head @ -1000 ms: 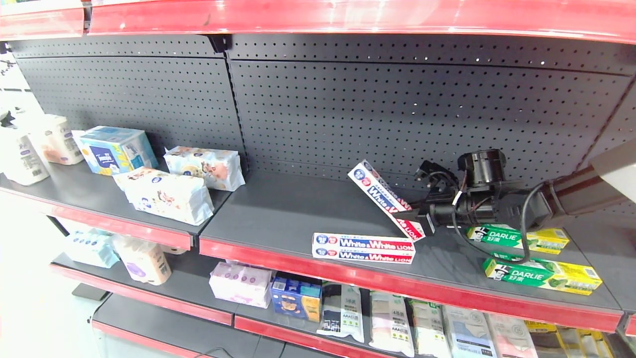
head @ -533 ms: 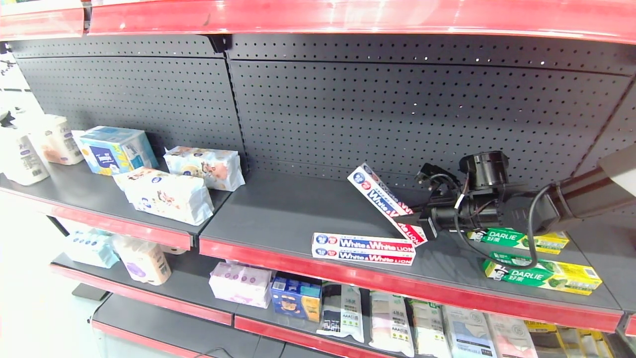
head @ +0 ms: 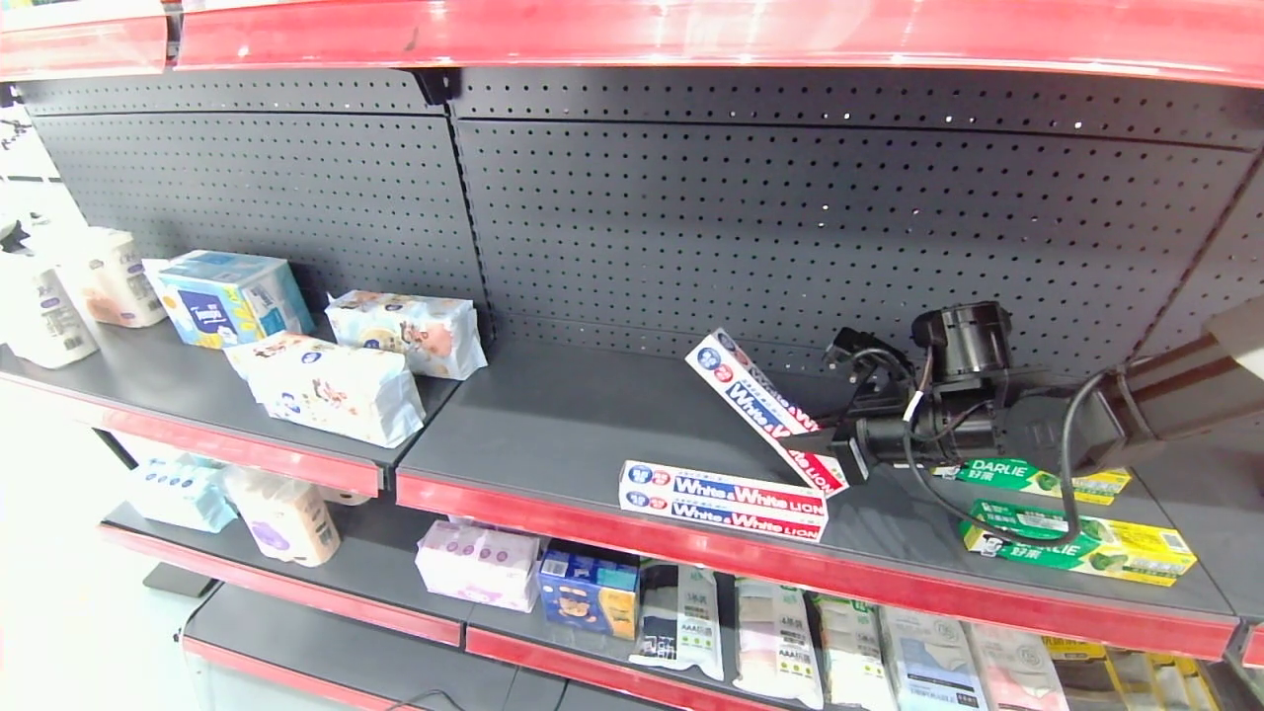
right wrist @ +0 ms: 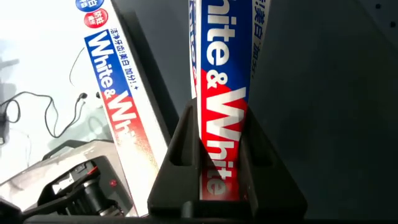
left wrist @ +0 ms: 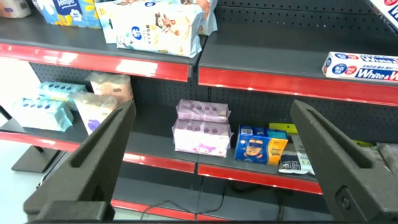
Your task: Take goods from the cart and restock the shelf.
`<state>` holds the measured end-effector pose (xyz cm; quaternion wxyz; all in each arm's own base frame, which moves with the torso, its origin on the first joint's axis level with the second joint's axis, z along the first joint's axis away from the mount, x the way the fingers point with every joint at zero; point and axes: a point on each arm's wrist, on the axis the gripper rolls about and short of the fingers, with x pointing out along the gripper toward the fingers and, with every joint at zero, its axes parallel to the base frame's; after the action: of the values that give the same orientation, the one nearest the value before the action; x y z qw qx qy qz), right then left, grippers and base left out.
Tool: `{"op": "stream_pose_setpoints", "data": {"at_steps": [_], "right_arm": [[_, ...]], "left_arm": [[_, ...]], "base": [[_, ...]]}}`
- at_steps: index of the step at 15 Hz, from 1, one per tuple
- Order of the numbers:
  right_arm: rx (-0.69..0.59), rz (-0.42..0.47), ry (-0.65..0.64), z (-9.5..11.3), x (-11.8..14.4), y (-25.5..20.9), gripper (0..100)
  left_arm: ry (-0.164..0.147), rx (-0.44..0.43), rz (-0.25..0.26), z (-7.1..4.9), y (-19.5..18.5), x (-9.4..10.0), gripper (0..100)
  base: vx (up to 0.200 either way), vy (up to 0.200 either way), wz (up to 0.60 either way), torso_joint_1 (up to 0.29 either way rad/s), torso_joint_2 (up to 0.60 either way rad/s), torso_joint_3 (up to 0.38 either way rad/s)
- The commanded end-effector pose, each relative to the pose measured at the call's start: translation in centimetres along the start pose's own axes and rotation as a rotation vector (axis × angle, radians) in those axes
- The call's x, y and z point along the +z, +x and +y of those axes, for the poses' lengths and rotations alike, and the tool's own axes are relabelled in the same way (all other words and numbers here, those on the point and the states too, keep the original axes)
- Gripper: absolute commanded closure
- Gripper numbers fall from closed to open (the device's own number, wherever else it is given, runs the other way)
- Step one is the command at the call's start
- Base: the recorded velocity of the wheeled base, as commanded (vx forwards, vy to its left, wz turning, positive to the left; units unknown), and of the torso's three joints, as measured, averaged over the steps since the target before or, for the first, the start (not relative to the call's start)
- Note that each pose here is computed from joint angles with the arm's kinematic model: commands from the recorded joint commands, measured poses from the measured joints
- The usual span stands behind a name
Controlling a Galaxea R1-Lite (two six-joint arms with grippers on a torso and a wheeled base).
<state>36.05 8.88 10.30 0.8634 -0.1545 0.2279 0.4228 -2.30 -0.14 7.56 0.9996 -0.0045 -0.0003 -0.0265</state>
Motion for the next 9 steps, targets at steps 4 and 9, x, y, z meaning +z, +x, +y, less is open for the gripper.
{"op": "stream_pose_setpoints", "data": {"at_steps": [4, 9], "right_arm": [[-0.070, -0.016, -0.015, -1.8, 1.2, -0.1, 100], [-0.062, 0.017, -0.089, -2.4, 1.5, 0.5, 100]], "left_arm": [[0.000, 0.001, 0.001, 0.0, 0.0, 0.0, 0], [0.000, 0.001, 0.001, 0.0, 0.0, 0.0, 0]], "base": [[0.000, 0.000, 0.00, 0.000, 0.00, 0.000], [0.000, 0.000, 0.00, 0.000, 0.00, 0.000]]}}
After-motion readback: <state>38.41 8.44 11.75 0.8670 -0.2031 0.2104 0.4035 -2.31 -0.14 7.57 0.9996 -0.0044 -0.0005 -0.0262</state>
